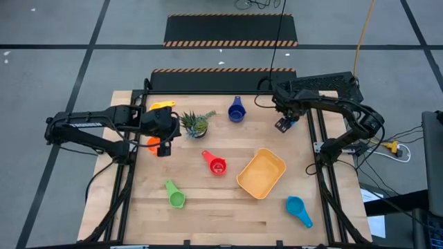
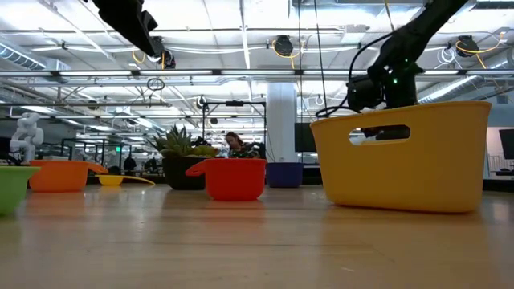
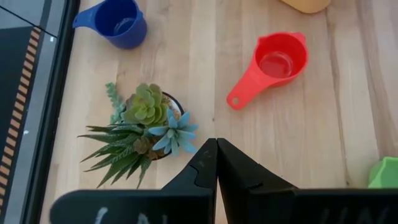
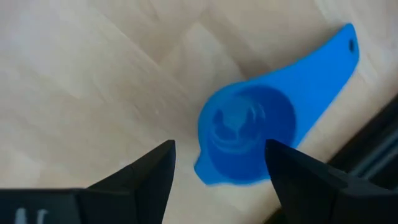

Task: Nest measuring cups in basket
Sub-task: Stack the blue measuring cup on the green measuring cup

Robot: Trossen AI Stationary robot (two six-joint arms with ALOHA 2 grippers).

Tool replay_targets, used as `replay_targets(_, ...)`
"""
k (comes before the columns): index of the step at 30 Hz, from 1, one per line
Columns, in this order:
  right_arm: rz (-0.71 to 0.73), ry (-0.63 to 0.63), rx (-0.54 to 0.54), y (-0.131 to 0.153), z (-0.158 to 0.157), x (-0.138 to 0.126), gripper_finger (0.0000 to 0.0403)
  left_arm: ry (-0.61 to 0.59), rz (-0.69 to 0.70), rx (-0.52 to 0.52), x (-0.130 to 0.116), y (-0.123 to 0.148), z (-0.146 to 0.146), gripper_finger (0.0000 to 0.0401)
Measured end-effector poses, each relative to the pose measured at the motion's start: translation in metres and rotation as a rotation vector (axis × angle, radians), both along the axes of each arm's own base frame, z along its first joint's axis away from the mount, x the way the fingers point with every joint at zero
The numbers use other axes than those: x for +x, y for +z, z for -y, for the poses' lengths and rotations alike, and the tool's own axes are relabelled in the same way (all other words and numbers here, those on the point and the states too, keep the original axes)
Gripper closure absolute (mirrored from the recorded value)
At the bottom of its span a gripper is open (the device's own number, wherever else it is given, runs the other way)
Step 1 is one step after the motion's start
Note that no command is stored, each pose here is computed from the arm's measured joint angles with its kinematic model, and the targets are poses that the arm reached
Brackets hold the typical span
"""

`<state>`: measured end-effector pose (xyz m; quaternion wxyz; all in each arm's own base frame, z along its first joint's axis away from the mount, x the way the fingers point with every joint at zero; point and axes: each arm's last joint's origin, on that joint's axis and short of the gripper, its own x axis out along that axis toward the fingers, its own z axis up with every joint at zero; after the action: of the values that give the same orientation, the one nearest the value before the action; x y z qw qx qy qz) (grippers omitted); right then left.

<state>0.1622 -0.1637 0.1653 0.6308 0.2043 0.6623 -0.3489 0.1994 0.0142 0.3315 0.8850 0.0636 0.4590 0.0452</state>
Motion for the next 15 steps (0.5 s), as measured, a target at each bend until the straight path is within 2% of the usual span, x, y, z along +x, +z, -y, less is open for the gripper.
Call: replay_targets(15,0.028,-0.015,-0.026,-0.01,-0.0011,-0.0012,0.0161,-0.006,0.005,0.006,0.0005,0.0004,-0.0001,0.0391)
